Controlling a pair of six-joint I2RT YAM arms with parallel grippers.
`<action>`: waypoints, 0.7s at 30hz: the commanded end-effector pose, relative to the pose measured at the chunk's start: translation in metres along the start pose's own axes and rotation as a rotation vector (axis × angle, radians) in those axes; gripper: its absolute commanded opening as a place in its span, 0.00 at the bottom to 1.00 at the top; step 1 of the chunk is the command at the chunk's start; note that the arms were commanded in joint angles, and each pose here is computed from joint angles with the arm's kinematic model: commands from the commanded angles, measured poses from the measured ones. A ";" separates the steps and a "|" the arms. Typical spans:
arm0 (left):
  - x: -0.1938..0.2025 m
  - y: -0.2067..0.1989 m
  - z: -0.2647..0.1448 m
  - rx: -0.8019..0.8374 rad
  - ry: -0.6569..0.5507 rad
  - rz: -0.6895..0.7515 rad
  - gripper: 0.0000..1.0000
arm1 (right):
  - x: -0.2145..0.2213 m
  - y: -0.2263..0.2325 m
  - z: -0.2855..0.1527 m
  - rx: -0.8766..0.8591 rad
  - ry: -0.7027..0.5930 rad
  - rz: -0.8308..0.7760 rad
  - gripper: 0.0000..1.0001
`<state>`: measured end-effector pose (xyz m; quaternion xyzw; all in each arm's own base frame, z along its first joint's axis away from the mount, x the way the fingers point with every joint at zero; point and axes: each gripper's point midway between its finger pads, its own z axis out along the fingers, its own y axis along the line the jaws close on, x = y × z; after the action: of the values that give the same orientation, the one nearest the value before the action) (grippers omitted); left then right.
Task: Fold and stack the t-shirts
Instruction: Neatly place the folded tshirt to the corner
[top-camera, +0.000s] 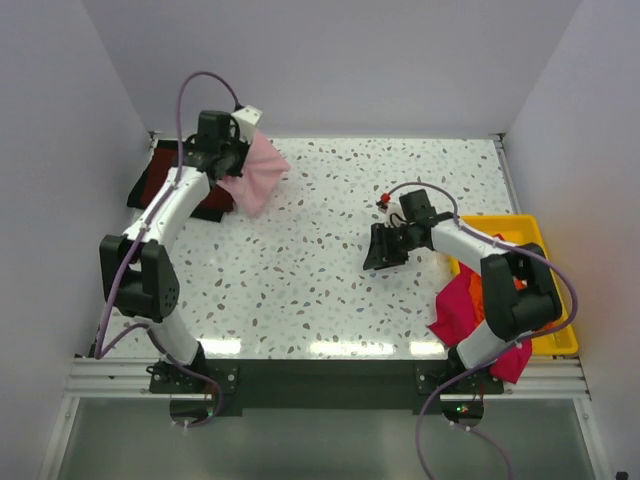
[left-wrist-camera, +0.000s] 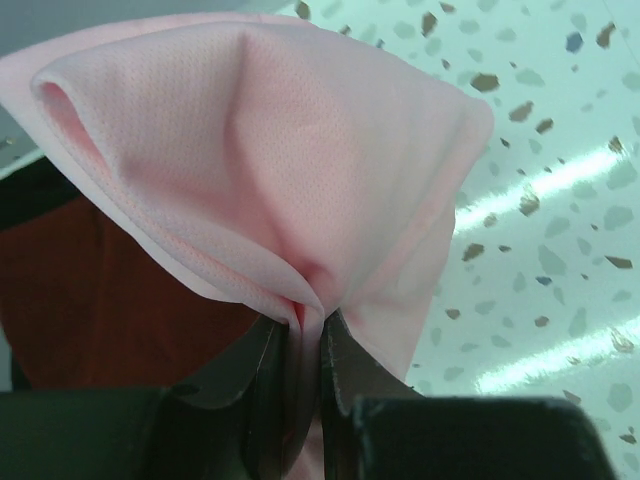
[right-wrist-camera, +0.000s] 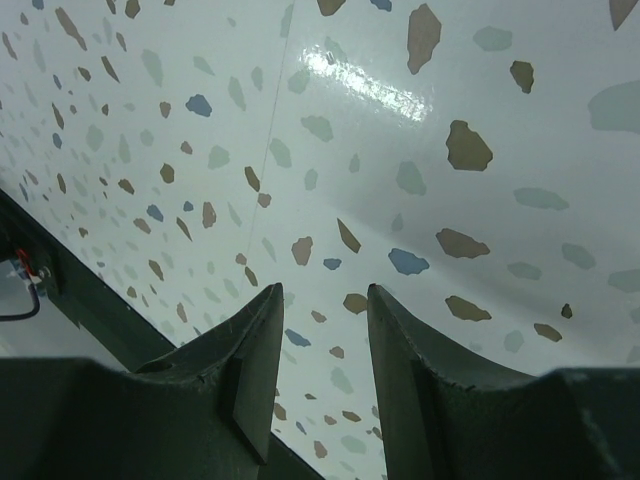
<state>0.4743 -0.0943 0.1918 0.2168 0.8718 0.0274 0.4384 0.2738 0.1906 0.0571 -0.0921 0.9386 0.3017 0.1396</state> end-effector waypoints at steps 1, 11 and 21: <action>-0.035 0.045 -0.011 -0.009 -0.082 0.001 0.00 | -0.003 0.005 0.002 -0.045 0.006 -0.027 0.43; -0.015 0.132 0.015 -0.027 -0.061 -0.127 0.00 | 0.004 0.002 0.015 -0.076 0.043 -0.011 0.42; 0.041 0.170 0.063 -0.073 0.054 -0.195 0.00 | 0.012 0.000 0.015 -0.076 0.058 -0.005 0.42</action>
<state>0.5486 0.0539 0.1465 0.1106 0.9101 0.0140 0.3990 0.2663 0.1957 0.0353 -0.0948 0.9380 0.3185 0.0983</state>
